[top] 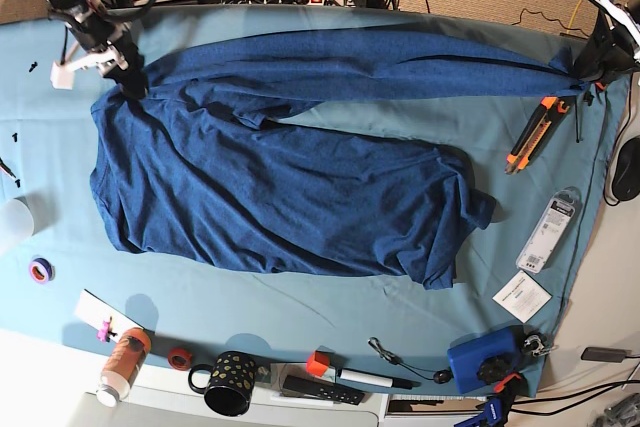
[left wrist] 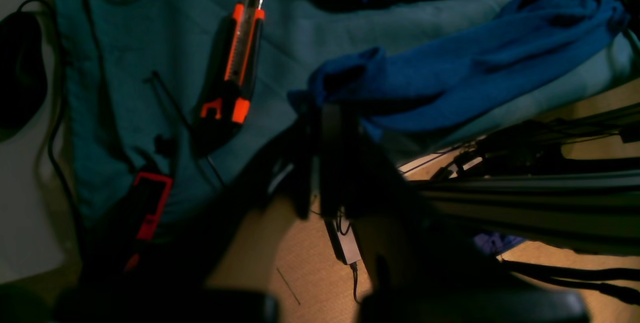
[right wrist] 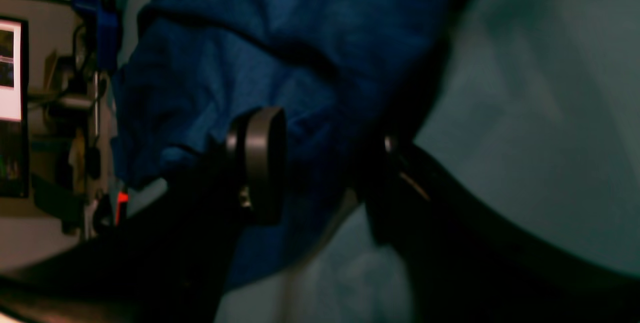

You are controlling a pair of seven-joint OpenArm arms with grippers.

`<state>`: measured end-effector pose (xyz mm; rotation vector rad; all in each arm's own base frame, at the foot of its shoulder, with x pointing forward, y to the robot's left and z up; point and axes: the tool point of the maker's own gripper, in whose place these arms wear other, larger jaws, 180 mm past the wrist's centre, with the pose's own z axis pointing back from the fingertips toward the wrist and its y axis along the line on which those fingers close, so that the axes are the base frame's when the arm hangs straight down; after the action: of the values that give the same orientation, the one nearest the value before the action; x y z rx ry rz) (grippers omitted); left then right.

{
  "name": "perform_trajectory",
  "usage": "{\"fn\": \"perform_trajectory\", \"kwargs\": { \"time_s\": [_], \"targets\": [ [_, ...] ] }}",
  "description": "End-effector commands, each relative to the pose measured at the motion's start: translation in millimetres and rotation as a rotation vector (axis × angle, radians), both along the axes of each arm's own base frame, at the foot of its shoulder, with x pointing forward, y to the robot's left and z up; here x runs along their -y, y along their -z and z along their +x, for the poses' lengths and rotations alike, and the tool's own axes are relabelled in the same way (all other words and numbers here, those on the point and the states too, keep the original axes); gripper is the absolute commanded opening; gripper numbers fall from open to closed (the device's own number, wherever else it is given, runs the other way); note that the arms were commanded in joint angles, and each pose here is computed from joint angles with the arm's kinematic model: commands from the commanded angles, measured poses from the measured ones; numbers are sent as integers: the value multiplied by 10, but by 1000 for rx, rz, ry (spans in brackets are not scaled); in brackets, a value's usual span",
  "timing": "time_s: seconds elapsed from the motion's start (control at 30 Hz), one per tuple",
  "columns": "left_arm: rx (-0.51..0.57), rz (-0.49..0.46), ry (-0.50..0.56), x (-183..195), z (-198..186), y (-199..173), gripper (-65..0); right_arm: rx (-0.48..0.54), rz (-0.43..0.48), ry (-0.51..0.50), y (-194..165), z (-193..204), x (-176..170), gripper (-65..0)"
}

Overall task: Layout the t-shirt on the table in an organized manner, then fold the t-shirt properly
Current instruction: 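Drag the held shirt end with the right gripper along the table, then release the sleeve with the left gripper and lift it away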

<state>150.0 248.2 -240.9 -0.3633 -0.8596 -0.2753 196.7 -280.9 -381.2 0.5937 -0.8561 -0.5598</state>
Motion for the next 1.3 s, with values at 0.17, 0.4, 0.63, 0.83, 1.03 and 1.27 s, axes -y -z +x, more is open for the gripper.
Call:
{"fn": "perform_trajectory", "kwargs": {
  "time_s": [0.17,0.4,0.63,0.83,1.03,1.27],
  "targets": [
    [31,2,15,11,30,-89,-650,12,-8,-63,-67,81,-84,-650],
    [31,1,15,14,30,-88,-650,-24,-147,-58,-203,-48,388,-650],
    [-5,-56,92,264,32,29,-650,-37,-288,-53,-486,-42,865,-650],
    [-72,-191,238,819,-38,235,-650,-40,-293,-55,-496,-44,881,-650],
    [-201,-139,253,855,-135,605,-650,-101,-335,-56,-434,-105,962,-650],
    [-284,-1,95,503,-97,889,-650,-116,-386,-61,-527,-98,1105,-650]
  ]
}}
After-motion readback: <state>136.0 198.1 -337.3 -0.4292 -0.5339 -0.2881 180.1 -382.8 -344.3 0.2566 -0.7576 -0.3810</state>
